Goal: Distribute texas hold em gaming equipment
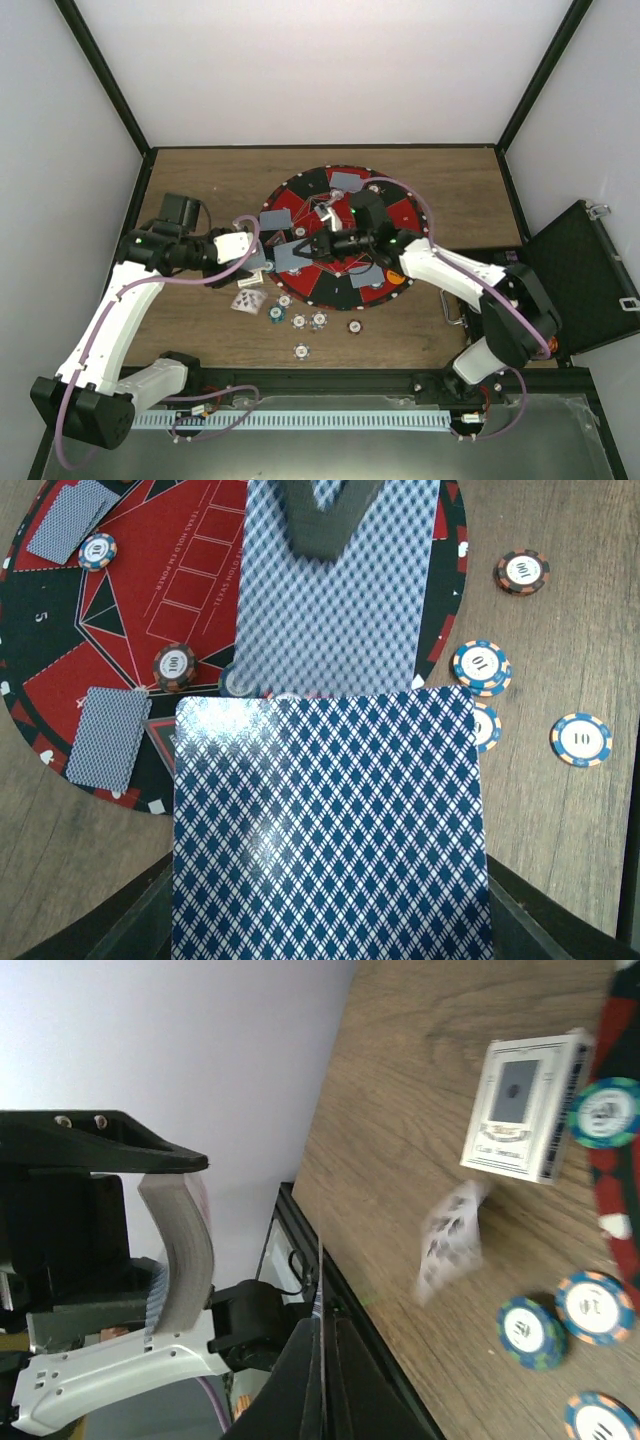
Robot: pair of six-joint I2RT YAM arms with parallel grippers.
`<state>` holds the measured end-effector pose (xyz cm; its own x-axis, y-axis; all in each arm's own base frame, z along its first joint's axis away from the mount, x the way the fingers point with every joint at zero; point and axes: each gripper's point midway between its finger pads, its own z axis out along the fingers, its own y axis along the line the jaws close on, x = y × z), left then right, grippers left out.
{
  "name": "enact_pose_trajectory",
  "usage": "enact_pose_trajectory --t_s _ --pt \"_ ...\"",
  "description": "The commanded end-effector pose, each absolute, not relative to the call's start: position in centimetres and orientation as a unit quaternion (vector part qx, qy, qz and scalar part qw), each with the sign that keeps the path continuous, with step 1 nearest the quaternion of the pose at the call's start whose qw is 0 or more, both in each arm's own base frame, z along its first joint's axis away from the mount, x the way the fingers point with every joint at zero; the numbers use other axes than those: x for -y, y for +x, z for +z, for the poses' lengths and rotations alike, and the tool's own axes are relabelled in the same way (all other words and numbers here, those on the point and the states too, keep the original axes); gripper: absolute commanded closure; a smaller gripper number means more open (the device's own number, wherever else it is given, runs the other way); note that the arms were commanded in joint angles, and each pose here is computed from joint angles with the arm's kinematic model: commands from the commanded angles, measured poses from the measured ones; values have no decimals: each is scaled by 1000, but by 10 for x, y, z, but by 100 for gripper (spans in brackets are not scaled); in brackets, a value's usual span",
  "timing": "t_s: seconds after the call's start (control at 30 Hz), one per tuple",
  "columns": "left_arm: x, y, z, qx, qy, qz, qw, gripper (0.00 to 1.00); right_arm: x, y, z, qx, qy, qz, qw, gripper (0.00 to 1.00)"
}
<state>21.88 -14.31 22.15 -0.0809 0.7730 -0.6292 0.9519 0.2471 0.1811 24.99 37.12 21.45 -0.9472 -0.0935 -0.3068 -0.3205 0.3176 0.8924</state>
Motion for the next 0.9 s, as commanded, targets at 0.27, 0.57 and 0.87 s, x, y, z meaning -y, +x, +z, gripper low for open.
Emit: enact_pose_trajectory --t_s 0.27,0.57,0.87 --pt "143 215 224 -712 605 -137 330 96 -237 273 167 -856 -21 496 144 99" --pt "143 213 222 -713 604 -141 326 96 -210 273 116 -896 6 423 134 99" --pt "143 212 222 -713 605 -140 325 96 -183 286 79 -939 15 313 141 83"
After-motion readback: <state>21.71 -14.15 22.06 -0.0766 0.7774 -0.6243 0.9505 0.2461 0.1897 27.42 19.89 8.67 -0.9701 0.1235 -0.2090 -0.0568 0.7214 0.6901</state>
